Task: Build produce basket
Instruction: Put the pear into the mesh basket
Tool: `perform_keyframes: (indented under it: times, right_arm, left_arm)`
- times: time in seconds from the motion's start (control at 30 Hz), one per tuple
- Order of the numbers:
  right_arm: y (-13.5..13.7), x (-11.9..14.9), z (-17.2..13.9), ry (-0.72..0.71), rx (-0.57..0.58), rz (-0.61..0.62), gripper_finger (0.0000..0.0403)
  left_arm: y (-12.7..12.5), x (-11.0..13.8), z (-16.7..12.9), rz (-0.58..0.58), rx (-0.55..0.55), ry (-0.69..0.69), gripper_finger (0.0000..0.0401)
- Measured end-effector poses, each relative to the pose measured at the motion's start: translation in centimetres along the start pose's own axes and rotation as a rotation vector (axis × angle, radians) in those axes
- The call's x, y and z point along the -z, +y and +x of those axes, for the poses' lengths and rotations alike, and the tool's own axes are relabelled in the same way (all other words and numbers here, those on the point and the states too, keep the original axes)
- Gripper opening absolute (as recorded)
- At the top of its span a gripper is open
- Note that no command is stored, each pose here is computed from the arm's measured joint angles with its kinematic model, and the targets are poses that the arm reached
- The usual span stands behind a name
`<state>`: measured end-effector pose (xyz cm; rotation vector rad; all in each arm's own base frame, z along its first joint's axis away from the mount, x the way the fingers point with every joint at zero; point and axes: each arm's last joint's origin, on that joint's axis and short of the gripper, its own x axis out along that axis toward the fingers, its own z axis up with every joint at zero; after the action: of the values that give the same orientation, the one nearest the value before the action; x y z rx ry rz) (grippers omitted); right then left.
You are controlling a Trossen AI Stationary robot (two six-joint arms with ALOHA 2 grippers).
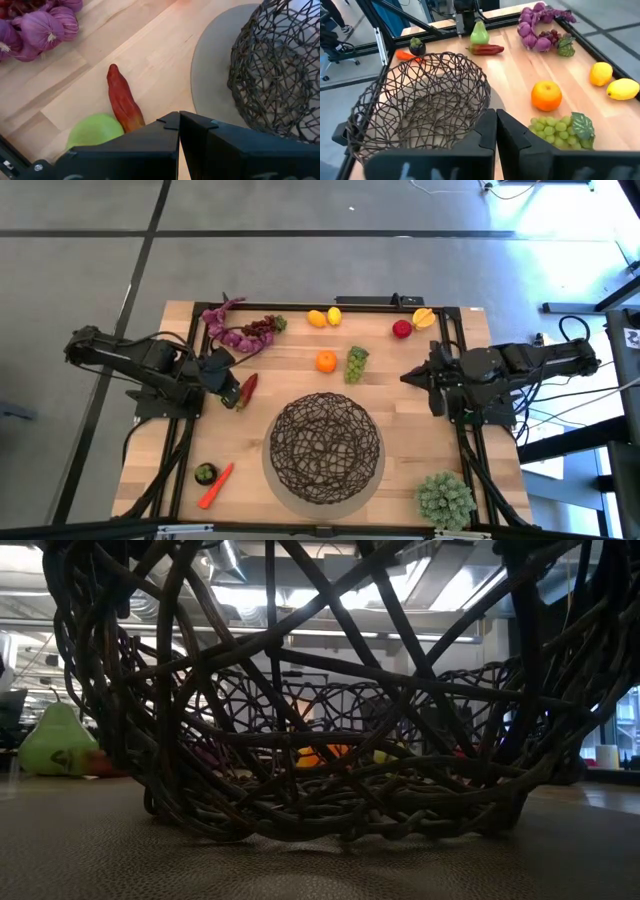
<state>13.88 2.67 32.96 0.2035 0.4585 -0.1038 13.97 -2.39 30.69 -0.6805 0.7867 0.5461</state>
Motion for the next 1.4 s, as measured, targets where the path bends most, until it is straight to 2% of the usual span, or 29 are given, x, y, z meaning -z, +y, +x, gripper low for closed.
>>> perform_keyframes:
  times: [0.17,0.5,0.67,0.77,0.9,1.0,1.17,1.4]
  right_arm:
    - [0.4,-0.4,0.6,0.037,-0.025,-0.003,0.0007]
    - [0.6,-0.4,1.1,0.059,-0.022,0.022,0.0007]
    - [0.6,-0.4,1.1,0.057,-0.021,0.068,0.0007]
    - [0.6,-0.4,1.1,0.057,-0.021,0.086,0.0007]
    - [0.6,-0.4,1.1,0.057,-0.02,0.094,0.0007]
    - [0.6,-0.4,1.1,0.057,-0.02,0.093,0.0007]
    - [0.6,-0.4,1.1,0.057,-0.021,0.091,0.0007]
    - [0.6,-0.4,1.1,0.056,-0.021,0.089,0.0007]
  left_arm:
    - [-0.1,0.0,0.2,-0.012,0.001,0.003,0.0014]
    - [-0.1,0.0,0.1,-0.032,-0.003,0.011,0.0097]
    - [0.4,0.1,0.2,-0.218,-0.04,0.042,0.0119]
    - [1.2,0.3,0.2,-0.287,-0.118,0.072,0.0121]
    - [2.3,0.7,0.0,-0.473,-0.239,0.122,0.0121]
    - [2.7,0.9,0.0,-0.547,-0.291,0.144,0.0121]
    - [2.9,1.1,0.0,-0.551,-0.341,0.169,0.0121]
    - [3.0,1.7,1.4,-0.469,-0.414,0.207,0.0121]
